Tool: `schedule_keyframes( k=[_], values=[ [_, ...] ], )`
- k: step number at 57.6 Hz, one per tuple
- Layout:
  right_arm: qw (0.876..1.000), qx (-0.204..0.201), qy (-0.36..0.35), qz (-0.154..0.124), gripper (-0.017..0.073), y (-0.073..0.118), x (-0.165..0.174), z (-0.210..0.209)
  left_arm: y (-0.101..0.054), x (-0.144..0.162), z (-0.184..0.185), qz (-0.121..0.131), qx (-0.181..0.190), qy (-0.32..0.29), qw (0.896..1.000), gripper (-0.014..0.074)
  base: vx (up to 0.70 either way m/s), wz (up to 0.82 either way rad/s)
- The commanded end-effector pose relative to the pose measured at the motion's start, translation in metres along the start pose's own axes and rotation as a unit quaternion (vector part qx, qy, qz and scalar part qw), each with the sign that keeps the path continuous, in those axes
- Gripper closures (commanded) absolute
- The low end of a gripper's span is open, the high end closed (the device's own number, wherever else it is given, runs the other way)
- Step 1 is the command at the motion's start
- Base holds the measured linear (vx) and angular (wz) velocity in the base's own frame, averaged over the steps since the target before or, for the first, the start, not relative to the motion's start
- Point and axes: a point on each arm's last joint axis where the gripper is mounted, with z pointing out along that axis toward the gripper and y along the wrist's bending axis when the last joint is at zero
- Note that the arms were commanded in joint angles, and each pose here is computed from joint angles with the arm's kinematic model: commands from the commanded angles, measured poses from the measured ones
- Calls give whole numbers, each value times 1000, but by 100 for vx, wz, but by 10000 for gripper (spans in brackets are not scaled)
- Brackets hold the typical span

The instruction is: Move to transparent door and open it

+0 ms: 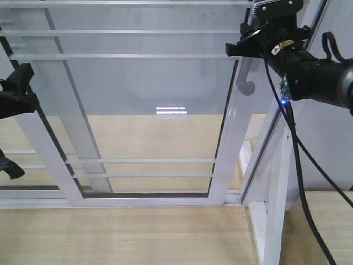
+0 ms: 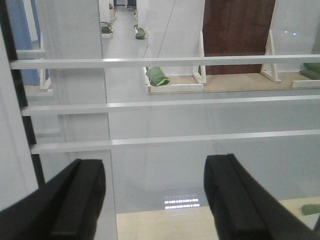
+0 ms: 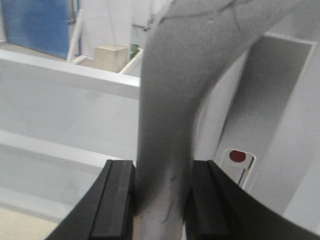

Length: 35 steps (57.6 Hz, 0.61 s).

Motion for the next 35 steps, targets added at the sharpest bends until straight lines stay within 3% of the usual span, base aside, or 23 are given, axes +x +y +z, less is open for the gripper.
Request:
schedule_keyframes(
  k=[1,17,35],
  values=[
    [997,-11,-66,-28,487,6,-39,-14,0,-22,-1,-3,-4,-65,998,49,0,0],
    [999,-21,-22,-28,487,5,-41,-20,0,-22,-1,-3,-4,-65,998,49,0,0],
    [999,-34,-24,-19,487,13,-52,-29,0,-21,-1,-3,-3,-64,998,49,0,0]
  ],
)
